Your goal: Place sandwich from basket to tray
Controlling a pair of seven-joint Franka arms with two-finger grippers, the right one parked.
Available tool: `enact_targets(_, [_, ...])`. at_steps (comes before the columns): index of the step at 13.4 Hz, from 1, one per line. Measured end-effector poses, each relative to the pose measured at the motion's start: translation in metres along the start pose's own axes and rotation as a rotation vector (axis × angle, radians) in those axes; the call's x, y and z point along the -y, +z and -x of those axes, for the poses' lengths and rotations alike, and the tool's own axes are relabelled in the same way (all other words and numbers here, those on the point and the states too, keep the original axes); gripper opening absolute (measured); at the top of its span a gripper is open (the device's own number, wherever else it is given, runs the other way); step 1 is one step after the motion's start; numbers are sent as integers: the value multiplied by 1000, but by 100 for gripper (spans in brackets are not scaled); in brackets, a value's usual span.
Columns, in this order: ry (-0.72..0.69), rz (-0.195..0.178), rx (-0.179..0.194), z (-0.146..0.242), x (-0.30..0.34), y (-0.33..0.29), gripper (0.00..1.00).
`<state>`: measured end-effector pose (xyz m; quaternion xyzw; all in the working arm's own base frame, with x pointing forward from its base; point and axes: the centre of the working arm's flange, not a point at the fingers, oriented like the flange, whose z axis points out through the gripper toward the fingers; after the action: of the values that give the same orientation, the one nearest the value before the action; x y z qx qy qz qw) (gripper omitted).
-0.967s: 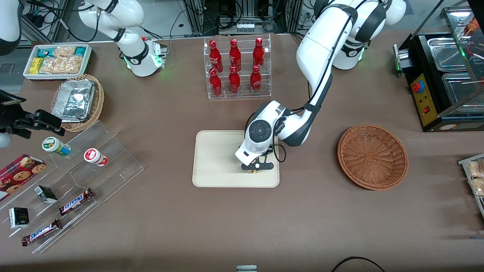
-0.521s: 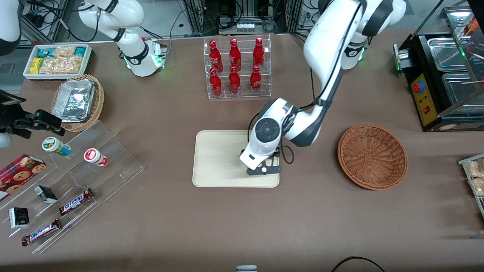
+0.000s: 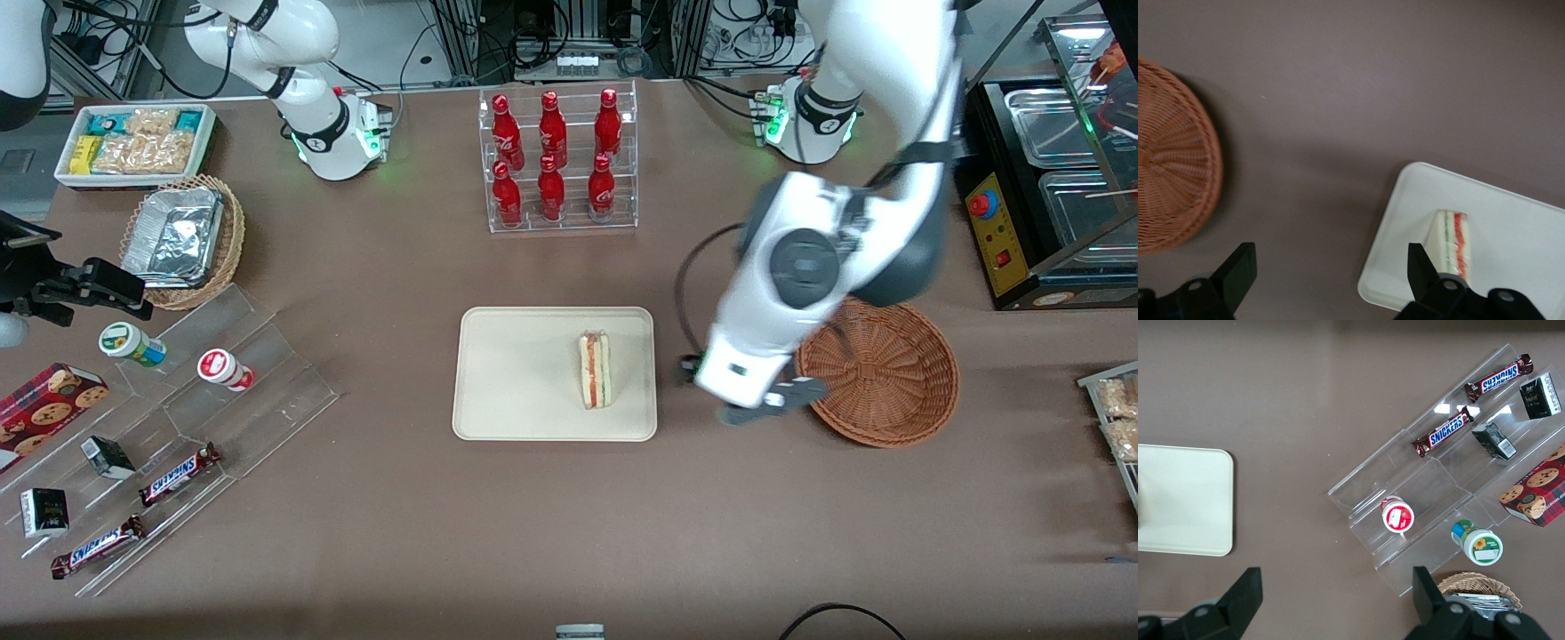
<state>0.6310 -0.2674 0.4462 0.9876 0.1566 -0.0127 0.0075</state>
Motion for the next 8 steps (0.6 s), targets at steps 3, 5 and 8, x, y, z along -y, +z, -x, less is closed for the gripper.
enact_targets(3, [39, 8, 22, -23, 91, -33, 100])
enact_targets(5, [58, 3, 50, -23, 148, -61, 100])
enact_targets(8, [60, 0, 56, -14, 218, -106, 100])
